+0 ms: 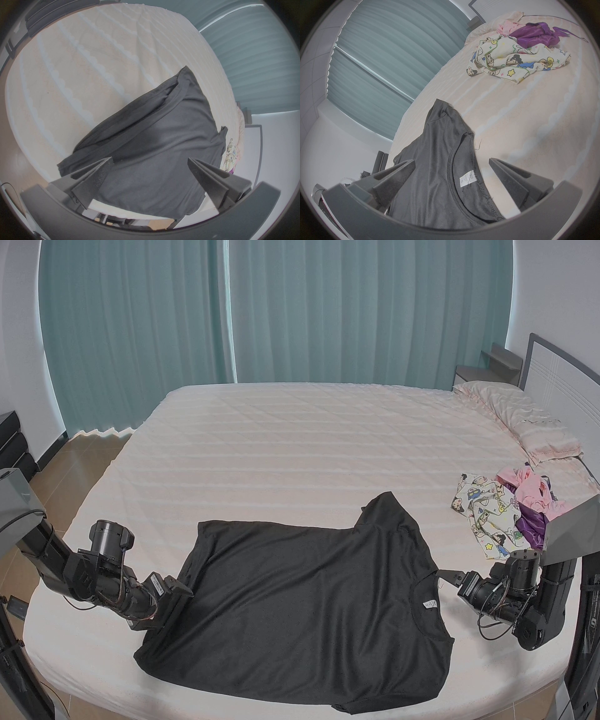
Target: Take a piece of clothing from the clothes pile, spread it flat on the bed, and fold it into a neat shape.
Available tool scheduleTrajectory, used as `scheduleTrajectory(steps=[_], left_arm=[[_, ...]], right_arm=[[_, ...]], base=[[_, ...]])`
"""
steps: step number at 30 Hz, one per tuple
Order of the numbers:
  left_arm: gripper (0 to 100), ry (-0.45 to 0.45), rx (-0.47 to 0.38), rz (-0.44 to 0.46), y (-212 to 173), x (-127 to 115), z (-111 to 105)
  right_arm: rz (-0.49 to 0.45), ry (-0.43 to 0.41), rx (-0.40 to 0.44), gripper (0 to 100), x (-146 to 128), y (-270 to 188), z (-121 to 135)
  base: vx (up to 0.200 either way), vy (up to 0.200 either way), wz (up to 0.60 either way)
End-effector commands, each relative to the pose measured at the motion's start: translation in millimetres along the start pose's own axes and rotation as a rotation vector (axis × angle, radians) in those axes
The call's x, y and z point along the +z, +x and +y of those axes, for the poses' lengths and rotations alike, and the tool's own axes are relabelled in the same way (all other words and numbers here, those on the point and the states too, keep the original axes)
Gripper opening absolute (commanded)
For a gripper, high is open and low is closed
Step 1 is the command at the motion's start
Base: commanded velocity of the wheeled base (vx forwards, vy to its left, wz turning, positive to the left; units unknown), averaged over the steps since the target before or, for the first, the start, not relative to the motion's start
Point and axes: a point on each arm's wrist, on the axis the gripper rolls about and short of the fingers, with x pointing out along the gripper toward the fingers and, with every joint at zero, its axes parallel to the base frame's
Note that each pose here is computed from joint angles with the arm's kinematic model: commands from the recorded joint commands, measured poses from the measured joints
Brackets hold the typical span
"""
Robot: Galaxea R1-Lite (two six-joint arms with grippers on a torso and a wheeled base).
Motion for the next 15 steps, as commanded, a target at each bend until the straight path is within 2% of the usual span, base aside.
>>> scheduleTrajectory(steps=[1,2,4,7,11,15], left_arm=[[100,-0.007,-0.059,-0.062,-3.5,6.4,-12.4],[100,-0.008,-0.062,-0.064,-3.2,6.9,-12.8],[100,0.01,-0.118,-0.125,-2.7,20.5,-25.8],[100,0.018,-0.136,-0.156,5.3,35.7,-36.4],[100,0.03,-0.126,-0.234,30.8,60.2,-52.5],[100,0.045,-0.108,-0.282,61.4,74.5,-64.4]], right_arm=[[0.001,0.0,-0.001,100,-0.3,0.0,-0.1],[0.001,0.0,-0.001,100,-0.3,0.0,-0.1],[0.002,0.0,-0.002,100,-0.6,-0.2,-0.2],[0.011,-0.003,0.001,100,-2.9,0.2,1.2],[0.029,-0.005,-0.005,100,-7.8,-1.7,1.4],[0.031,-0.013,-0.009,100,-11.5,-2.2,3.1]], base=[[0.0,0.0,0.0],[0.0,0.0,0.0],[0.0,0.0,0.0],[0.0,0.0,0.0],[0.0,0.0,0.0],[0.0,0.0,0.0]])
